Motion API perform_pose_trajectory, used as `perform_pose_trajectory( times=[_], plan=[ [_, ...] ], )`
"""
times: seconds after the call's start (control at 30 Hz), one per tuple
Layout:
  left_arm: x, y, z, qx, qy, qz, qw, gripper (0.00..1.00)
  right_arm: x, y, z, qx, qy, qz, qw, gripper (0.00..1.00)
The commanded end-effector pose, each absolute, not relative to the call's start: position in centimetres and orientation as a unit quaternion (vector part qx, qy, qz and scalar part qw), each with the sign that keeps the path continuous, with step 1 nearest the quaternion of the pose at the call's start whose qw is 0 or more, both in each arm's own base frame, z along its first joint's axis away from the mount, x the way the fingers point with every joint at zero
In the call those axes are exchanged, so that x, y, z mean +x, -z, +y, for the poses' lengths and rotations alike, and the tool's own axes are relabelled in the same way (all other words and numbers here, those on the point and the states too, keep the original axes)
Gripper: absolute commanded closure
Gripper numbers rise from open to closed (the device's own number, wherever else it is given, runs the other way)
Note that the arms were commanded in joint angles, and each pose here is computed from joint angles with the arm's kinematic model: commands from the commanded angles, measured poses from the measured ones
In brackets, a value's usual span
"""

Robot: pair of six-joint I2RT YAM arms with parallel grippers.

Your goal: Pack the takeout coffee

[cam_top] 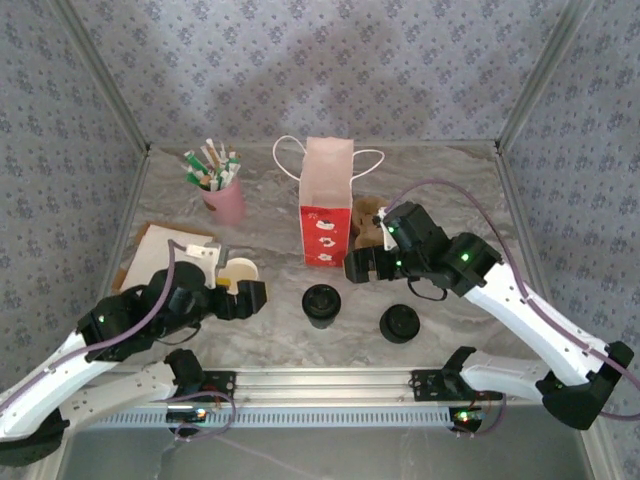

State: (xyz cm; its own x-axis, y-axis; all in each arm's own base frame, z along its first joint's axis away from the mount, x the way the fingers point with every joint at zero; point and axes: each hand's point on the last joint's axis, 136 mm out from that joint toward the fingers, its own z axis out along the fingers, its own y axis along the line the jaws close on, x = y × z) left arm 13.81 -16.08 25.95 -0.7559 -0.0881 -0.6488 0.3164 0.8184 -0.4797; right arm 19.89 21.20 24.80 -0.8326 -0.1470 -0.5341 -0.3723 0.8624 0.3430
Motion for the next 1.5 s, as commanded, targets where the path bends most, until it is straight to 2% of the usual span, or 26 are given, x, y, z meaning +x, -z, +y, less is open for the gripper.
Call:
perform_pose_trajectory(
  times=[0.0,0.4,0.7,1.47],
  plan=[
    [13.4,-24.9,-16.5,0.084,0.287,0.897,0.327,0.0,19.7,-24.1,22.9,-0.179,-0.237,0.924,0.241,0.02],
    [14.7,-24.4,-16.1,0.081,0.258,0.894,0.356,0.01,17.1,-20.3,28.2,-0.285,-0.128,0.931,0.188,0.04],
    [14.3,-24.1,-15.2,0.073,0.266,0.89,0.364,0.01,16.4,-18.2,30.0,-0.301,-0.096,0.937,0.152,0.04],
    [14.3,-23.8,-14.9,0.073,0.264,0.888,0.37,0.01,15.5,-13.8,30.4,-0.312,-0.014,0.949,0.036,0.07]
  ],
)
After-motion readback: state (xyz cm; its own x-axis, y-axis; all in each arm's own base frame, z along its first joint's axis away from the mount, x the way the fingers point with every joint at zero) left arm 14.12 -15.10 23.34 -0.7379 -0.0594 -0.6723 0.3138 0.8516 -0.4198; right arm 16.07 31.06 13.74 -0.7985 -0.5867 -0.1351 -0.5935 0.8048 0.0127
